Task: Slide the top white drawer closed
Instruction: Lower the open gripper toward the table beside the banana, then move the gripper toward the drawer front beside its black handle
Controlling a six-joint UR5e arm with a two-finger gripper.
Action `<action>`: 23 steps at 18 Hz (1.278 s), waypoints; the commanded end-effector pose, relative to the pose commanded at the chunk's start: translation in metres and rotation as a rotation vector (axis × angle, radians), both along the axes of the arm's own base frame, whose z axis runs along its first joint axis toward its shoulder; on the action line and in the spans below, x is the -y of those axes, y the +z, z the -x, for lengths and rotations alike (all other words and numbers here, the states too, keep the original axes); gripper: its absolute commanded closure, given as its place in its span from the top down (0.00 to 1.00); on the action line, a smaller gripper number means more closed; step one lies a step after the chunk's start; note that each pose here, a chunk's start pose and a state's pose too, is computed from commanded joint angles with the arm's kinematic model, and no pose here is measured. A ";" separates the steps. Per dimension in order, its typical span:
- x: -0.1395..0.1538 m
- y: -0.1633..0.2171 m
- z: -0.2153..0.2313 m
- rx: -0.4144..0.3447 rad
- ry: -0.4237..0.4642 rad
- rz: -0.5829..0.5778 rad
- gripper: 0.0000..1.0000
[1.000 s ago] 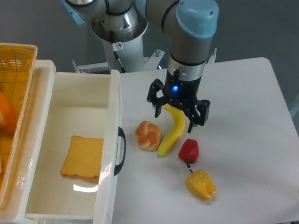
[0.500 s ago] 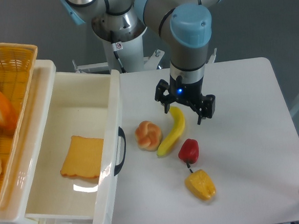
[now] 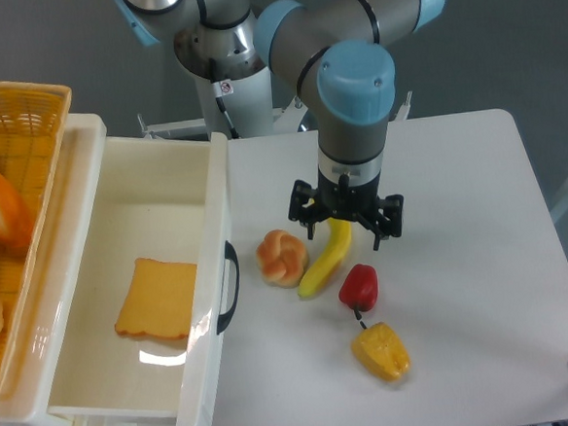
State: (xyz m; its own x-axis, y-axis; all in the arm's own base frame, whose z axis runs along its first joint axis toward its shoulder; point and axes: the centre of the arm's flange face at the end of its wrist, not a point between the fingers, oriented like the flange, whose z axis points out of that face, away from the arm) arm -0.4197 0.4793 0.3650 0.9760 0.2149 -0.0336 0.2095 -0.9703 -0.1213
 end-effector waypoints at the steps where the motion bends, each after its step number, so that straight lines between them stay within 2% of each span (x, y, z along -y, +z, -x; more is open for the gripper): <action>1: -0.004 -0.003 0.001 0.002 -0.005 0.002 1.00; 11: -0.053 -0.052 -0.001 0.064 -0.055 0.014 1.00; 15: -0.061 -0.059 -0.005 0.120 -0.026 -0.033 1.00; 23: -0.068 -0.067 -0.010 0.172 0.005 -0.067 1.00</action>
